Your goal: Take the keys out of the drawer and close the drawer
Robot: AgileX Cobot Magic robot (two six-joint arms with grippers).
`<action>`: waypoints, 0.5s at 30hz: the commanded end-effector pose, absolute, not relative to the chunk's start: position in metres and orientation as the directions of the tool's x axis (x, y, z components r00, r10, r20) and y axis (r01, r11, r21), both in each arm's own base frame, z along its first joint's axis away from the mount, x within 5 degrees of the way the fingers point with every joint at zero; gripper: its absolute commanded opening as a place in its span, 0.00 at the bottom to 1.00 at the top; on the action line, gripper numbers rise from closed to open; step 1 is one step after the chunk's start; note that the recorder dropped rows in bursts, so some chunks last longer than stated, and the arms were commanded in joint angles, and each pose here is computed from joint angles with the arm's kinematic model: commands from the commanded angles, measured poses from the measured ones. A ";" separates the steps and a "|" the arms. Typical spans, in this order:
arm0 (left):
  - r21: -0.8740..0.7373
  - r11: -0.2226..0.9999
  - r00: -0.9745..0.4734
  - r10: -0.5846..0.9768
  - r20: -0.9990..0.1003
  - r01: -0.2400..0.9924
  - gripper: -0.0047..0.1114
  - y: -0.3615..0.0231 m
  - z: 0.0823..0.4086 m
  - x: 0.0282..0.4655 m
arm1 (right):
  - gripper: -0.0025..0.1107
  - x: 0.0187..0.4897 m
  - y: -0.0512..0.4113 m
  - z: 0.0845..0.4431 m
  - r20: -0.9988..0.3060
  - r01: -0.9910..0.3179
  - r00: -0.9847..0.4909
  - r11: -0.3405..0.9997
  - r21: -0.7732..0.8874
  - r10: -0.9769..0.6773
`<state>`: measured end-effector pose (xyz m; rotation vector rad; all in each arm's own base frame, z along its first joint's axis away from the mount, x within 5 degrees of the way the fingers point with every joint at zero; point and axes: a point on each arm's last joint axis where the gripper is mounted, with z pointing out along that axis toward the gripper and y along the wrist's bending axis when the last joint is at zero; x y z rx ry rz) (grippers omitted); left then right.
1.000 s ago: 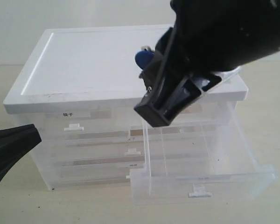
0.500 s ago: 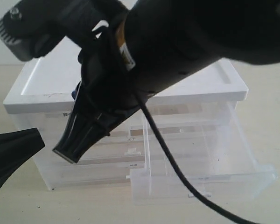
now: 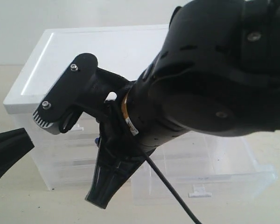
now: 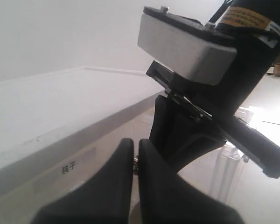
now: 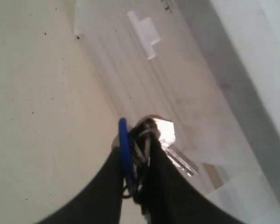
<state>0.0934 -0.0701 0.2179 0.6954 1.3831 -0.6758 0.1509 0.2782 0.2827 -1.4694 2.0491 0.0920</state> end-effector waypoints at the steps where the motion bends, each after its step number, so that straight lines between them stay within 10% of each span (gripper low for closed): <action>1: 0.030 0.650 0.062 -0.027 -0.998 0.760 0.08 -0.069 0.218 0.091 | 0.02 0.153 0.276 0.285 -0.516 -0.872 -0.195 0.388 -0.297 -0.834; 10: 0.034 0.658 0.061 -0.018 -0.998 0.752 0.08 -0.068 0.218 0.091 | 0.02 0.153 0.278 0.286 -0.530 -0.874 -0.175 0.379 -0.304 -0.830; 15: 0.034 0.658 0.061 -0.018 -0.998 0.752 0.08 -0.068 0.218 0.091 | 0.24 0.154 0.278 0.287 -0.531 -0.873 -0.168 0.375 -0.311 -0.831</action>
